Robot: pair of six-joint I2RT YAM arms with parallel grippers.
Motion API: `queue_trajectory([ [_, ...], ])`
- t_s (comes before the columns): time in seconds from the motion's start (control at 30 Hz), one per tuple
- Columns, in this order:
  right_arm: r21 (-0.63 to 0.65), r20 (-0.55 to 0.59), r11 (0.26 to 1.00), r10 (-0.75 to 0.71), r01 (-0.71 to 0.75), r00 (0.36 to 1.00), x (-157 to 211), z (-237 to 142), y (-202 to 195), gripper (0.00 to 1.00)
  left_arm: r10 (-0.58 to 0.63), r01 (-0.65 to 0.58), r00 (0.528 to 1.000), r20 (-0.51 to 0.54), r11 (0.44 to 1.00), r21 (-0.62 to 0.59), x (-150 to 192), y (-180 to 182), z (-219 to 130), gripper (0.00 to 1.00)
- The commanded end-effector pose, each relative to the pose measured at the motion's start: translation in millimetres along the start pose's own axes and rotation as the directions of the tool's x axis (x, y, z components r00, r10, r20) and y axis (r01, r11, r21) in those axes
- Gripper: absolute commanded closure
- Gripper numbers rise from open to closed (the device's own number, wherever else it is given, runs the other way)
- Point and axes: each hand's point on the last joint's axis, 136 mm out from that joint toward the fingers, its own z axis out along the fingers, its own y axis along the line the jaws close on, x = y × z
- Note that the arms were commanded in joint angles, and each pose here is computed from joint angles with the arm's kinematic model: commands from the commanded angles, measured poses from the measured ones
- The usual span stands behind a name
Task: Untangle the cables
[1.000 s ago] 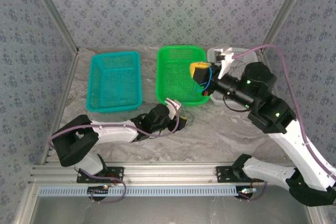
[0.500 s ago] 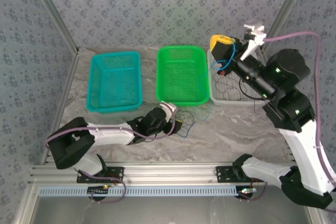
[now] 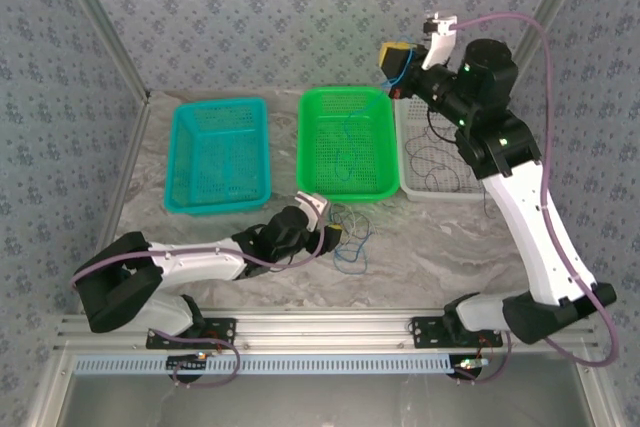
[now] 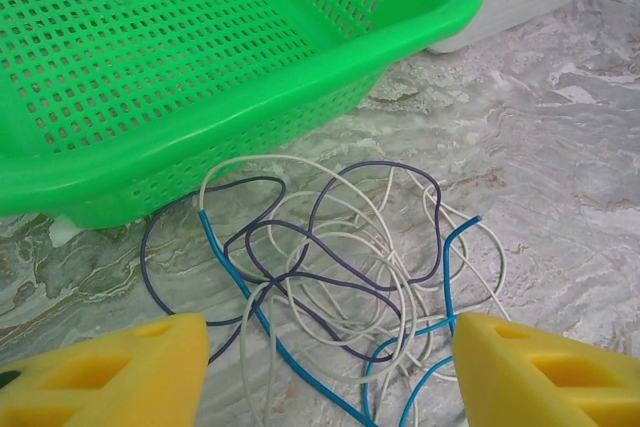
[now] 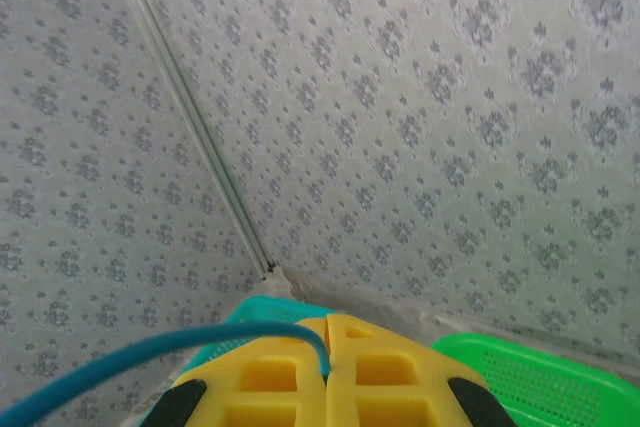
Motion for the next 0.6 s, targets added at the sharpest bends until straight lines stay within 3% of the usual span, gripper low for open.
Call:
queue_trajectory([
  [0.0, -0.033, -0.009, 0.999, 0.04, -0.04, 0.999, 8, 20, -10, 1.0, -0.02, 0.021, 0.999, 0.028, 0.999, -0.026, -3, 5, -9, 0.34],
  [0.2, 0.029, -0.184, 0.99, 0.143, -0.14, 0.973, 84, 69, -61, 1.0, -0.023, 0.026, 0.998, 0.051, 0.998, -0.055, -6, 12, -17, 0.33],
  [0.37, 0.091, -0.401, 0.967, 0.255, -0.239, 0.88, 175, 104, -94, 1.0, -0.022, 0.025, 0.999, 0.049, 0.997, -0.073, -6, 15, -18, 0.32],
  [0.4, 0.115, -0.434, 0.961, 0.277, -0.252, 0.857, 190, 107, -99, 0.96, -0.022, 0.026, 0.999, 0.05, 0.997, -0.075, -6, 16, -18, 0.31],
  [0.47, 0.165, -0.503, 0.949, 0.314, -0.267, 0.805, 221, 113, -111, 0.77, -0.023, 0.027, 0.999, 0.049, 0.996, -0.08, -6, 17, -19, 0.3],
  [0.53, 0.217, -0.554, 0.942, 0.334, -0.255, 0.762, 245, 115, -122, 0.45, -0.024, 0.029, 0.998, 0.052, 0.996, -0.082, -6, 17, -20, 0.3],
  [0.57, 0.233, -0.573, 0.943, 0.331, -0.239, 0.749, 252, 115, -127, 0.36, -0.023, 0.028, 0.998, 0.052, 0.996, -0.085, -6, 18, -20, 0.29],
])
